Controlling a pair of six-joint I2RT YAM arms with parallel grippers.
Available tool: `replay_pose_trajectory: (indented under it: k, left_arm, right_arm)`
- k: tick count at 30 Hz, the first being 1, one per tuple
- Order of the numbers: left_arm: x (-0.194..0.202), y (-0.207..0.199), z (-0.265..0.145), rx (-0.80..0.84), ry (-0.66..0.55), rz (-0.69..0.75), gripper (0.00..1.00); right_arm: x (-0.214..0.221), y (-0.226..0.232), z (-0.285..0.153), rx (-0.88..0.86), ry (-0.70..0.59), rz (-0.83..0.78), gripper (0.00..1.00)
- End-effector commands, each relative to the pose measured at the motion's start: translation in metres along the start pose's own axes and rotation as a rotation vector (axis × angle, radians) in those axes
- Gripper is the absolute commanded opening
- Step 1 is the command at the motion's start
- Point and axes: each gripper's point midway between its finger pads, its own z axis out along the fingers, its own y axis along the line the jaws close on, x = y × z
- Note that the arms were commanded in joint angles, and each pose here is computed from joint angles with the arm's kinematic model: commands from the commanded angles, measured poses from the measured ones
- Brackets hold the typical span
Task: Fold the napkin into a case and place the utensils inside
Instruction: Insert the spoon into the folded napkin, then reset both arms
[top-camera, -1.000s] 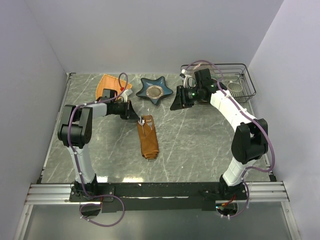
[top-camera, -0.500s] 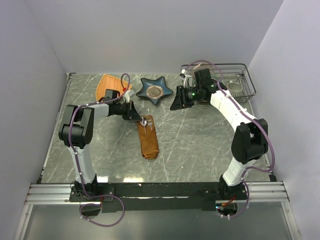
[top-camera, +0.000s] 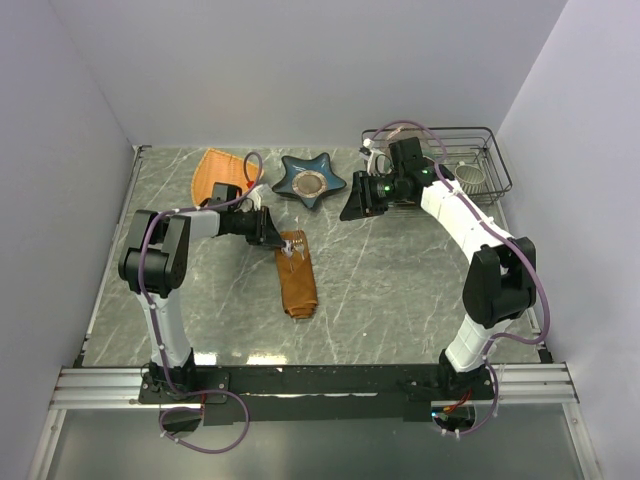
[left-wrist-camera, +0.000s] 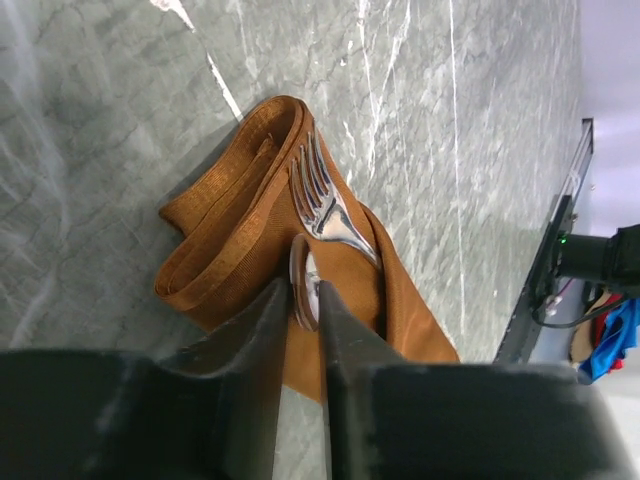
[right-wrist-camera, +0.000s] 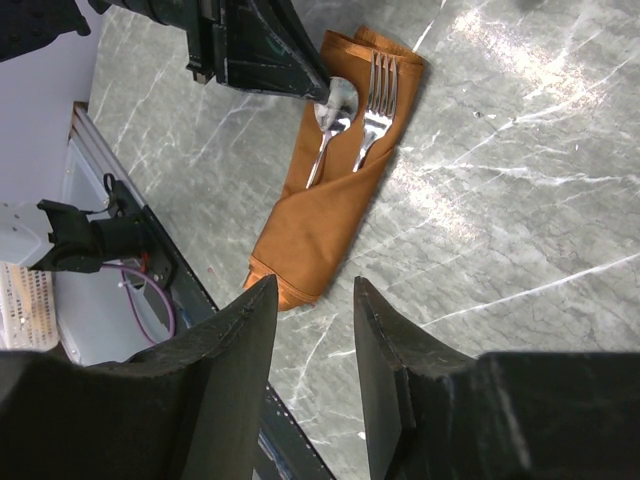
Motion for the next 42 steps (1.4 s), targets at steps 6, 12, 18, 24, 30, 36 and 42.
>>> replay_pose_trajectory:
  k: [6, 12, 18, 24, 30, 36, 42]
  left_arm:
    - [-0.048, -0.029, -0.019, -0.02, -0.092, 0.115, 0.42]
    - [-0.104, -0.067, -0.07, -0.125, -0.221, 0.271, 0.55]
    - [-0.165, -0.115, -0.14, -0.287, -0.356, 0.522, 0.99]
    - [-0.185, -0.175, -0.179, -0.26, -0.287, 0.558, 0.99]
    - [-0.152, -0.142, -0.18, -0.411, -0.255, 0.328, 0.99]
    - [-0.083, -0.111, -0.17, -0.586, -0.235, 0.401, 0.99]
    - [-0.024, -0.079, -0.16, -0.668, -0.191, 0.33, 0.99]
  right_arm:
    - [-0.019, 0.008, -0.011, -0.006, -0.054, -0.06, 0.52]
    - [-0.043, 0.008, -0.027, 0.027, -0.112, -0.117, 0.7]
    - [-0.092, 0.0, -0.075, 0.201, -0.257, -0.267, 1.0]
    - [-0.116, -0.005, -0.149, 0.4, -0.462, -0.373, 1.0]
    - [-0.045, -0.038, -0.161, 0.455, -0.38, -0.206, 1.0]
    - [0.045, -0.061, -0.142, 0.517, -0.312, -0.231, 1.0]
    - [0.097, -0.066, -0.13, 0.581, -0.277, -0.331, 1.0]
